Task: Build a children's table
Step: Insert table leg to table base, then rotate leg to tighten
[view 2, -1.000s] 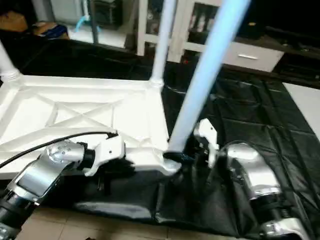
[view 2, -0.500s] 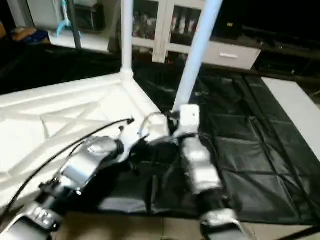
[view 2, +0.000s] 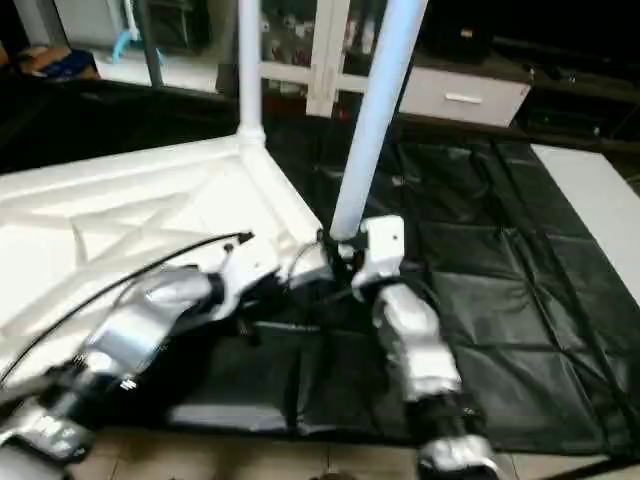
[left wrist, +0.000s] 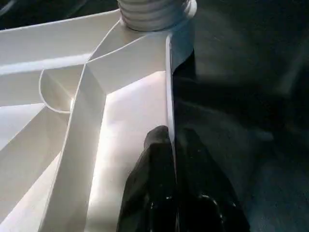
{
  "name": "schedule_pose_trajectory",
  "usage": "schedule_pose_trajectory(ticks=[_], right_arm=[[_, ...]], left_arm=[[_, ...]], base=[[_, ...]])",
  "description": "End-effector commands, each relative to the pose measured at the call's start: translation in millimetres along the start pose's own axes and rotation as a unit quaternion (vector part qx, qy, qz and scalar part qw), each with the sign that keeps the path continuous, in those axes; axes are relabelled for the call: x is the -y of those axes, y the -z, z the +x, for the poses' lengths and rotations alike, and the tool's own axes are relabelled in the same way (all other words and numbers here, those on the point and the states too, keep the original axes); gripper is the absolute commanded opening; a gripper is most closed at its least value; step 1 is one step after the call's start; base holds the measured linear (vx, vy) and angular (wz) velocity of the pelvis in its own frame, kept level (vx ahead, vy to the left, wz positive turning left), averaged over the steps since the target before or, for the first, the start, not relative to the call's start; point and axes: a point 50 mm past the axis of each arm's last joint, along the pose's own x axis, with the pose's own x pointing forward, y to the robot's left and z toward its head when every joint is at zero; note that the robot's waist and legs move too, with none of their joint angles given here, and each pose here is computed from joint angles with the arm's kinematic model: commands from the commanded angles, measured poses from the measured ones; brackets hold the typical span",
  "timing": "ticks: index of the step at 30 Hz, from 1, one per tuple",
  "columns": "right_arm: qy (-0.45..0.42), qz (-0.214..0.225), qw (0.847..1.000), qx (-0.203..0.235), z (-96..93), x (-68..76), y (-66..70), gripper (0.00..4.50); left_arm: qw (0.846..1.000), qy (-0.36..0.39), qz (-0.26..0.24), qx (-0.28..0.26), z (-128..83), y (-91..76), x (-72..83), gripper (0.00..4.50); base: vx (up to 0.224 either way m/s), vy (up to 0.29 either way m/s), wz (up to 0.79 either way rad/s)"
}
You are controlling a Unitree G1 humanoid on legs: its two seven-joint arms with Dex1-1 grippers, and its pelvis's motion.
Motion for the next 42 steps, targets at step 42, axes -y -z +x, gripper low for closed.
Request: schedule_pose_trajectory(ticks=[42], right_arm=[[0.302, 0.035, 0.951, -0.054, 17.9, 6.9, 29.1, 1.91]], left_arm=[[0.995, -0.064, -0.071, 0.004, 32.6, -19.9, 7.3, 0.00]], base=[[0.000, 0.000, 0.00]])
